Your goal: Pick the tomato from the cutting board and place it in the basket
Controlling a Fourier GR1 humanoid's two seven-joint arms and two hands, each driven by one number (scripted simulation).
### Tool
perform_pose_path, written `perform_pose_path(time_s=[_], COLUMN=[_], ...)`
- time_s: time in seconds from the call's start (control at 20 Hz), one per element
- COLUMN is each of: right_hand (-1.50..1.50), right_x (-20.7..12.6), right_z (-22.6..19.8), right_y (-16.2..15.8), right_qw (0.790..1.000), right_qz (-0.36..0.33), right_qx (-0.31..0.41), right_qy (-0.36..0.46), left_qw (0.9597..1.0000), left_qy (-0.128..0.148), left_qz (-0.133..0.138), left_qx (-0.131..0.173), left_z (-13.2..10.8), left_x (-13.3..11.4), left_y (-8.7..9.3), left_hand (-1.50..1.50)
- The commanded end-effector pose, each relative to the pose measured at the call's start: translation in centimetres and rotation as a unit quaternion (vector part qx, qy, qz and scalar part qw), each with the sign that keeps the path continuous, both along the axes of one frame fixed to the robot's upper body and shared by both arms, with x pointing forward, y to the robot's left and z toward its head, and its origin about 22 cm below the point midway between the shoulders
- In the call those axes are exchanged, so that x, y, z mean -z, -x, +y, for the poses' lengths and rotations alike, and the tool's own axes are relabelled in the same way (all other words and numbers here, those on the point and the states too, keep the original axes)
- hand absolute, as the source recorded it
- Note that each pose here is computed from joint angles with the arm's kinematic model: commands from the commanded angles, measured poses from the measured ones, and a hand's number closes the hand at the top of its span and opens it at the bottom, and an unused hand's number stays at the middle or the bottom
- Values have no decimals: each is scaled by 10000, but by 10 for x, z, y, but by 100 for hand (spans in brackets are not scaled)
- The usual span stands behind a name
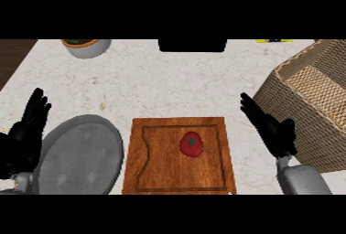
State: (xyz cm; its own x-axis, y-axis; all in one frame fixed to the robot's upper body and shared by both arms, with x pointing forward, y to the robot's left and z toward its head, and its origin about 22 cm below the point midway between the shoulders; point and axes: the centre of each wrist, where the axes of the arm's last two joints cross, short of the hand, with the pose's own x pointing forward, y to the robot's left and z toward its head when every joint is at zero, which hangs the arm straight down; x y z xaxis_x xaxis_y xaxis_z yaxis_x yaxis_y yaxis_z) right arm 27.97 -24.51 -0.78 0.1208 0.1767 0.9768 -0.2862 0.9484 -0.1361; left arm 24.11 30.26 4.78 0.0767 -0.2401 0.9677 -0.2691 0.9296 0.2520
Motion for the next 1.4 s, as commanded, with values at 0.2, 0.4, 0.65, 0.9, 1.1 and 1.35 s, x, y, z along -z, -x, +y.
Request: perform_pose_path(time_s=[0.2,0.4,0.65,0.9,1.1,1.35], right_hand=[150,150,-150,-150,-150,-150], right_x=[-55,-69,-42,-44,-62,-81], right_z=[32,130,178,186,164,182], right_y=[-15,4,30,13,-11,-13], right_qw=[9821,9630,9482,9309,8961,8724], right_qz=[-1416,-2646,-2874,-2480,-2300,-1216], right_qx=[1223,165,1163,1833,2180,1490], right_qy=[-209,-487,692,1958,3109,4493], left_qw=[9835,9709,9656,9714,9734,9742], left_qy=[-288,-134,-209,-173,-232,-195], left_qz=[-653,-482,-448,-487,-334,-293], left_qx=[1663,2340,2553,2316,2256,2227], left_z=[-15,-43,-39,-32,-25,-23], left_x=[-21,-13,-18,-17,-7,-5], left_y=[-13,-24,-27,-30,-25,-27], left_hand=[0,0,0,0,0,0])
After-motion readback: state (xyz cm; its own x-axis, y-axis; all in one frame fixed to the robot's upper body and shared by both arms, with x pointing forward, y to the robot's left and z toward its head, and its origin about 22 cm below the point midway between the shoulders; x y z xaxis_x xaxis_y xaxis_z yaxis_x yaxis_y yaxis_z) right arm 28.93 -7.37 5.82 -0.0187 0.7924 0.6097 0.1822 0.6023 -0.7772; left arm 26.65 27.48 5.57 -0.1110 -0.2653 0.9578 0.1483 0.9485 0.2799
